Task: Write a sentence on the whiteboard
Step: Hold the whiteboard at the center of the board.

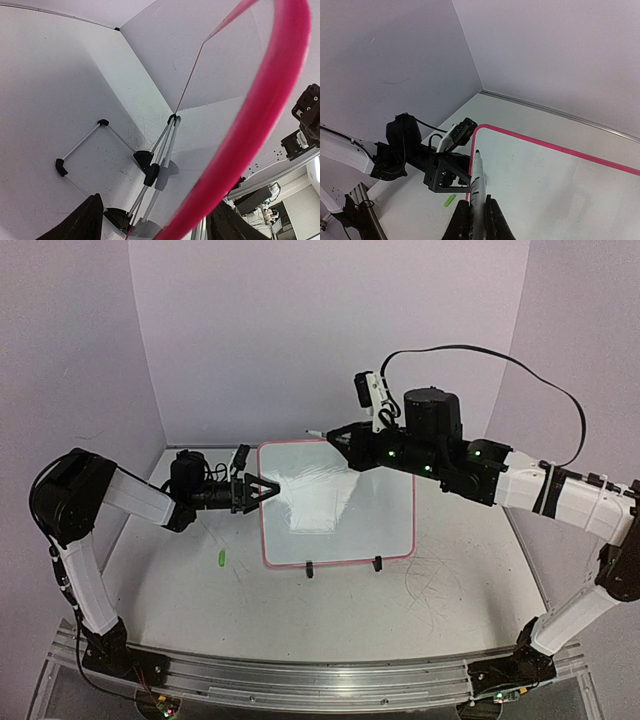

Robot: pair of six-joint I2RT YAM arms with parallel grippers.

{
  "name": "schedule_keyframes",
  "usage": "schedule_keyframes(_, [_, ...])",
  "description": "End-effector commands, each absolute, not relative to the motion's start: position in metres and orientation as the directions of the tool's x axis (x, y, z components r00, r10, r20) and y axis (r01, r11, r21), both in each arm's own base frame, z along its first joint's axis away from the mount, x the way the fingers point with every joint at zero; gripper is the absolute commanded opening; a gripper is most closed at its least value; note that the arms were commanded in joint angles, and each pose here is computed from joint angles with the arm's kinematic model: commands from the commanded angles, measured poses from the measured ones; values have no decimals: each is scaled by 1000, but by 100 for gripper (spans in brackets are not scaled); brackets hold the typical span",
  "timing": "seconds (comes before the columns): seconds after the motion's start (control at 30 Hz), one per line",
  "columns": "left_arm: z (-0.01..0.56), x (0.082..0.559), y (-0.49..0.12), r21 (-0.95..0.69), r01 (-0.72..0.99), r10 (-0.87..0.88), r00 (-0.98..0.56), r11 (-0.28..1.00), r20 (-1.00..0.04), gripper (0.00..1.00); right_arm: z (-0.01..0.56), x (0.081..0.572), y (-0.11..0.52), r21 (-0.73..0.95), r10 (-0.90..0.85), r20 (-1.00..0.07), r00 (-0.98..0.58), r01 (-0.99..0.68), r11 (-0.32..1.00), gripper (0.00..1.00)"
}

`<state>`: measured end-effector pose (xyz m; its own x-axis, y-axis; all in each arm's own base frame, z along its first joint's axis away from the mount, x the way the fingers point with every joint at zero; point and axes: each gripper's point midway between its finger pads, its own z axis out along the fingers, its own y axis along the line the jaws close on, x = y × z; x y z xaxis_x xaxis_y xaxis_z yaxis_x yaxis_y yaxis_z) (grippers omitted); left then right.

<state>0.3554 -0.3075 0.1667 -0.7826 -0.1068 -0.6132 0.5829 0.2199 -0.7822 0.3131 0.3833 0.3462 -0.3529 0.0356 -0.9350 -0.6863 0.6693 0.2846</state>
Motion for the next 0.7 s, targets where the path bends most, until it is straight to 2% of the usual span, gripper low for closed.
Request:
schedule_keyframes(0.0, [188, 360, -313, -737, 656, -104, -732, 162, -674, 70, 379, 306, 379, 274, 90, -954, -285, -713, 645, 0])
schedule_keyframes(0.17, [189, 356, -315, -735, 663, -90, -731, 141, -677, 63, 371, 306, 390, 260, 60, -955, -290, -725, 638, 0])
schedule_keyframes(0.33, [191, 339, -309, -716, 687, -71, -714, 125, -697, 66, 360, 302, 412, 242, 9, -954, -300, -752, 613, 0])
schedule_keyframes(0.43, [190, 335, -307, -712, 691, -71, -710, 122, -701, 64, 353, 300, 424, 235, -15, -953, -304, -766, 599, 0])
schedule_keyframes(0.67, [185, 333, -304, -716, 687, -78, -713, 124, -697, 49, 337, 304, 441, 223, -50, -947, -318, -762, 608, 0])
